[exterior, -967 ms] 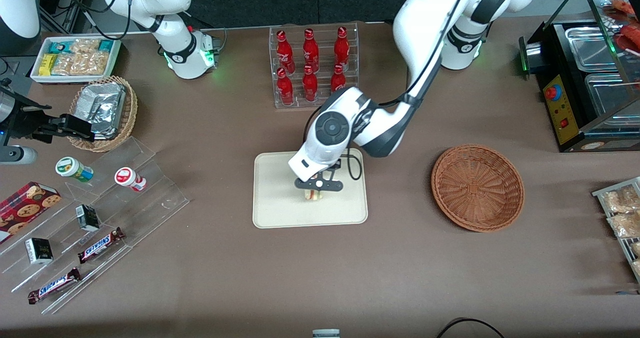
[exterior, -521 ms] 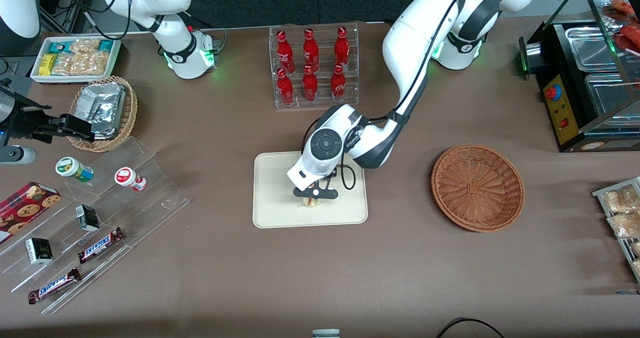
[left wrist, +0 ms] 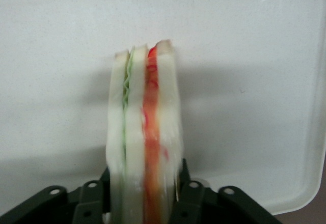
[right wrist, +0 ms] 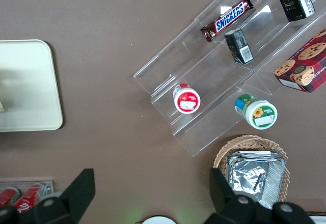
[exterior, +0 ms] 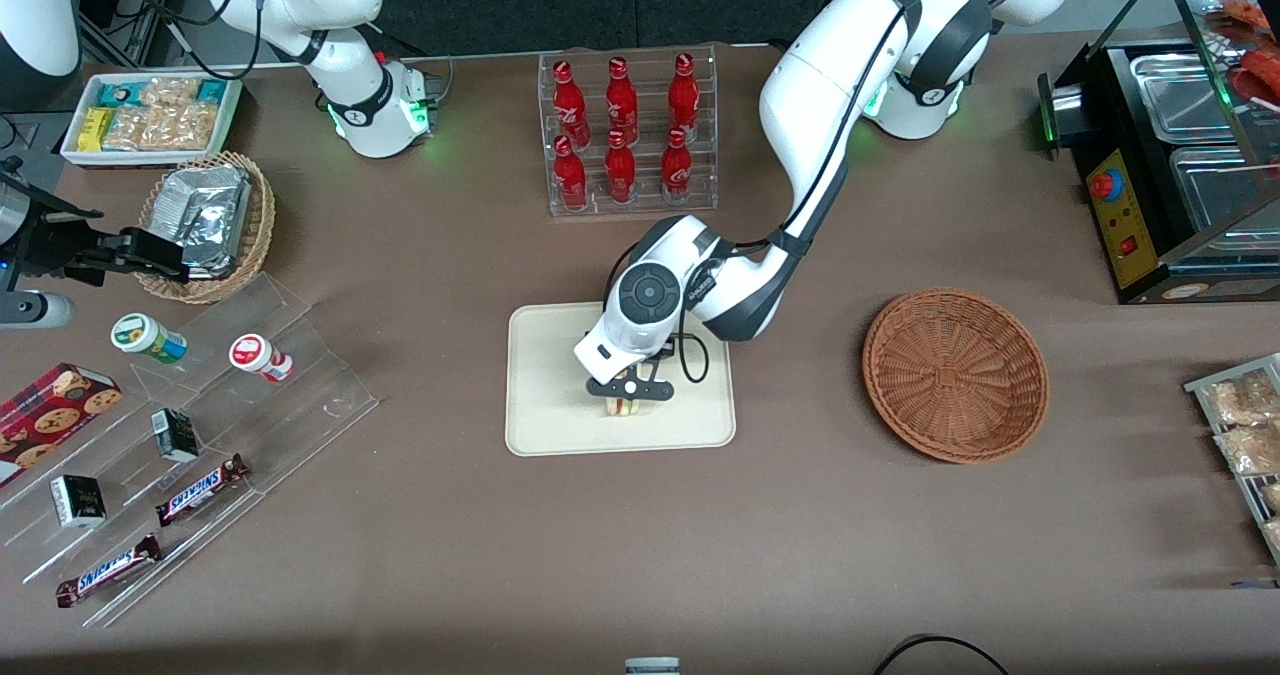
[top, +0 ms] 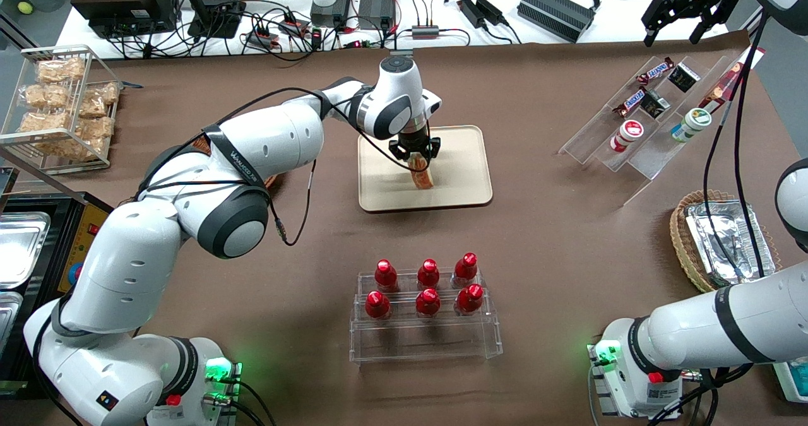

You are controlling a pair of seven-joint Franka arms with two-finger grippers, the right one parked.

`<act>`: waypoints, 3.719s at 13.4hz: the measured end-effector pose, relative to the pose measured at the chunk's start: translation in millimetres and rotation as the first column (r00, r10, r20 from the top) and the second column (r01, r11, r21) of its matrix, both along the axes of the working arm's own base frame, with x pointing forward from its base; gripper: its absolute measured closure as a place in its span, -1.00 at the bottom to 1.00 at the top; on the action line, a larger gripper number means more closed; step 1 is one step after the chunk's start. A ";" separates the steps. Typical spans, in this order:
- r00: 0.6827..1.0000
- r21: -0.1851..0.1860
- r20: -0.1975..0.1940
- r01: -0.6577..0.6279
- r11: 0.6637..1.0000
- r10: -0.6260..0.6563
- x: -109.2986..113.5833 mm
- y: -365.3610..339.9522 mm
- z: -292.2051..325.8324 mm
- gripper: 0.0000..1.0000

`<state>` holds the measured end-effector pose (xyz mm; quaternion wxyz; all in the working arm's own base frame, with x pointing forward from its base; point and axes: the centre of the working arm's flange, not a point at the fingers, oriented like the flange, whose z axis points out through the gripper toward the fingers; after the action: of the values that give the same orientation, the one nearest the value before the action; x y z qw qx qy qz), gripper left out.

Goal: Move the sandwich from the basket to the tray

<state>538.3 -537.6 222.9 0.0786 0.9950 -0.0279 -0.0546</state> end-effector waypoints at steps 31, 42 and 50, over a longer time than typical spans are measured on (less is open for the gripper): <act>0.992 0.071 0.115 0.042 0.997 -0.050 7.0 509.0 337.5 -0.99; 0.985 0.102 0.169 0.011 0.995 -0.028 6.9 504.5 402.8 -0.99; 0.986 0.103 0.166 0.010 0.995 -0.027 5.5 503.7 408.6 -0.99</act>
<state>543.8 -33.9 631.5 0.0249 0.9985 -0.0410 0.0272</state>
